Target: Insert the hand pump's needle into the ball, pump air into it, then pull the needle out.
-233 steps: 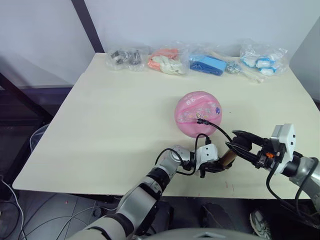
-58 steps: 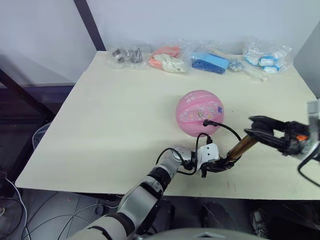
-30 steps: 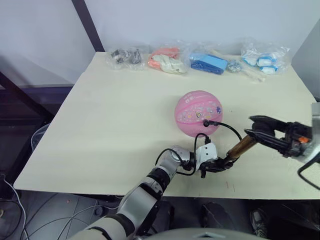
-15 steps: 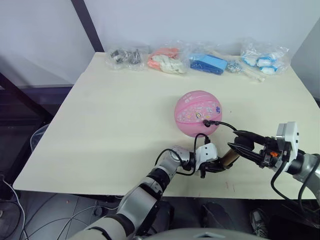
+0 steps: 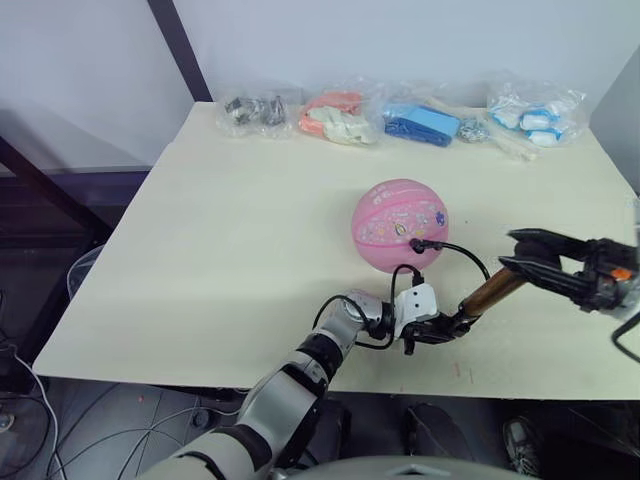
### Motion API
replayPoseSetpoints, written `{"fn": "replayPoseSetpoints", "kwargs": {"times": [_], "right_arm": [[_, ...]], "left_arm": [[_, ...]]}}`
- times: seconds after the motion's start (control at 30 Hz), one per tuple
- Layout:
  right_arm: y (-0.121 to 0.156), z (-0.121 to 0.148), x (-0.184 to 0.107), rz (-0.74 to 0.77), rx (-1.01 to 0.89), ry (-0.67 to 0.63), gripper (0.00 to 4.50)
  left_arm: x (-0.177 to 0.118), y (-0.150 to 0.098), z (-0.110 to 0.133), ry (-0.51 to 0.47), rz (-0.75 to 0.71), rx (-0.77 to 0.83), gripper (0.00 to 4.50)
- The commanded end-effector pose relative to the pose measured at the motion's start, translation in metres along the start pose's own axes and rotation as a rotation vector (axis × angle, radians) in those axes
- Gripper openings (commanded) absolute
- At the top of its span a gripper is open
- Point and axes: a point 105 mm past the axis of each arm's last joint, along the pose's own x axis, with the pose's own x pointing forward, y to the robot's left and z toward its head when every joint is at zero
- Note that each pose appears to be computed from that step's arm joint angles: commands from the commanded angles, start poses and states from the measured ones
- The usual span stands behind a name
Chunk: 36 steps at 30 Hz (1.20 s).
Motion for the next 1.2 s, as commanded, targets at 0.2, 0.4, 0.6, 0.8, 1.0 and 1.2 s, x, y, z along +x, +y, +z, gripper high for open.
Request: {"fn": "replayPoseSetpoints", "kwargs": {"times": [0.2,0.4,0.6,0.8,1.0,1.2], "right_arm": [[0.004,0.062,-0.014,0.004,-0.133,-0.104,1.74],[0.005,0.039,-0.006,0.026,-0.093,-0.022,1.74],[0.009,-0.018,0.01,0.04,-0.018,0.059,1.74],[0.011,-0.064,0.023,0.039,-0.02,0.125,1.74],[0.012,-0.104,0.032,-0.008,-0.005,0.152,1.74],[0.016,-0.111,0.035,-0.036,-0.02,0.137,1.74]], "left_arm": [[-0.008,-0.013,-0.045,0.133,0.001,-0.124,1.1],[-0.009,-0.013,-0.045,0.133,0.002,-0.127,1.1],[-0.008,-0.014,-0.045,0.131,0.0,-0.128,1.1],[-0.009,-0.012,-0.044,0.134,0.003,-0.125,1.1],[-0.01,-0.011,-0.044,0.133,0.003,-0.122,1.1],[-0.01,-0.011,-0.044,0.134,0.003,-0.121,1.1]]}}
